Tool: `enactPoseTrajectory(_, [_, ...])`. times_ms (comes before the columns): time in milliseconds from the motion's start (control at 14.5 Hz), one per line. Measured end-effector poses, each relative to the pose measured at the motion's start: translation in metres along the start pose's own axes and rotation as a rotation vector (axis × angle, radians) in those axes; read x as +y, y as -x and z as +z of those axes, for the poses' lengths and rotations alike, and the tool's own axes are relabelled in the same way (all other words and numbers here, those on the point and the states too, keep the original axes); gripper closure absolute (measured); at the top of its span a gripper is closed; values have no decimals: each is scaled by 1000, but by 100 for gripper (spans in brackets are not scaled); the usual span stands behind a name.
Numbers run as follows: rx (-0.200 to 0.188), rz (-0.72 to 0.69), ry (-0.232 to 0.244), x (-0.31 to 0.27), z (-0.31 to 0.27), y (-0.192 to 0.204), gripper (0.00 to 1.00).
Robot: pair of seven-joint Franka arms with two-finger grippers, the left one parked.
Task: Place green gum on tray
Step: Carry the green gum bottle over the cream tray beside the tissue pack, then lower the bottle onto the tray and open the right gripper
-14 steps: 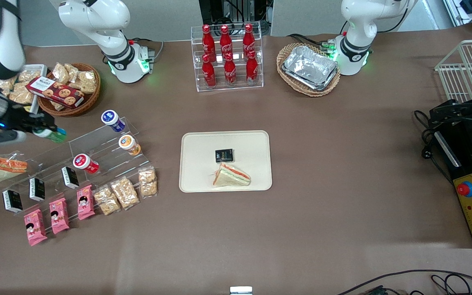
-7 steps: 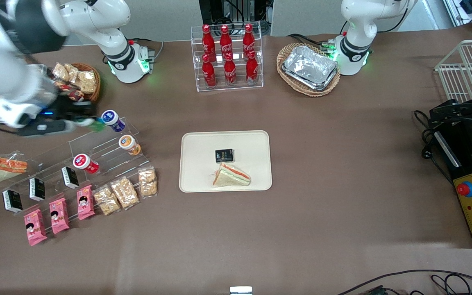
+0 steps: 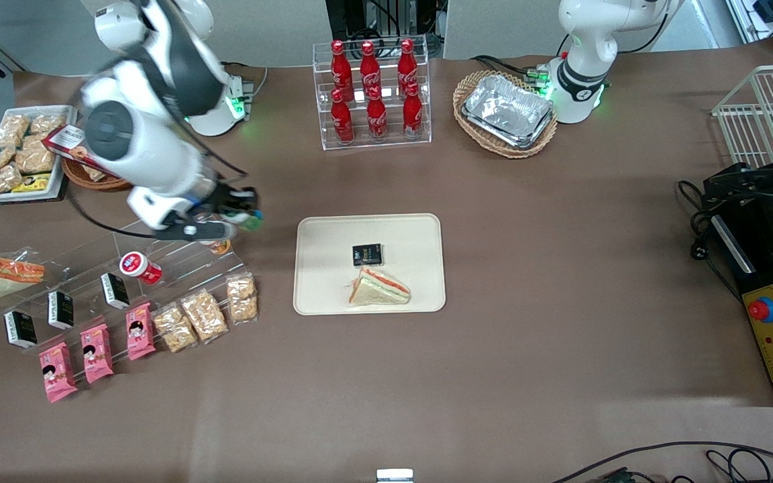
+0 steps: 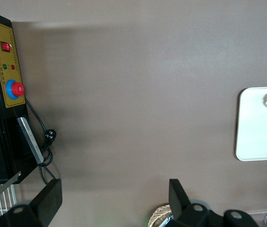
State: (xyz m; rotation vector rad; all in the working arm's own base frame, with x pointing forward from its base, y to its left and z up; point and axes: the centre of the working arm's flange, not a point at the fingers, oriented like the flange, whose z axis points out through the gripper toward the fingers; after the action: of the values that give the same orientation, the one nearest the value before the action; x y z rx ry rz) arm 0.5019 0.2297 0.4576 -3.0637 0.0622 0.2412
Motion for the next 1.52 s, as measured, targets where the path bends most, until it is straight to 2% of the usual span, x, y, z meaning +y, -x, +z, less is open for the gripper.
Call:
enactPoseTrajectory(414, [40,43,-25,-77,108,7,41])
enactPoseTrajectory(690, [93,59,40,-102,178,17,41])
enactPoseTrajectory(828, [94,57,52,-104,196,20,41])
enactPoseTrajectory(1103, [116,51,25,-104,214,21,41])
enactPoseTrajectory(1517, [127,46,17,-101,239,16,40])
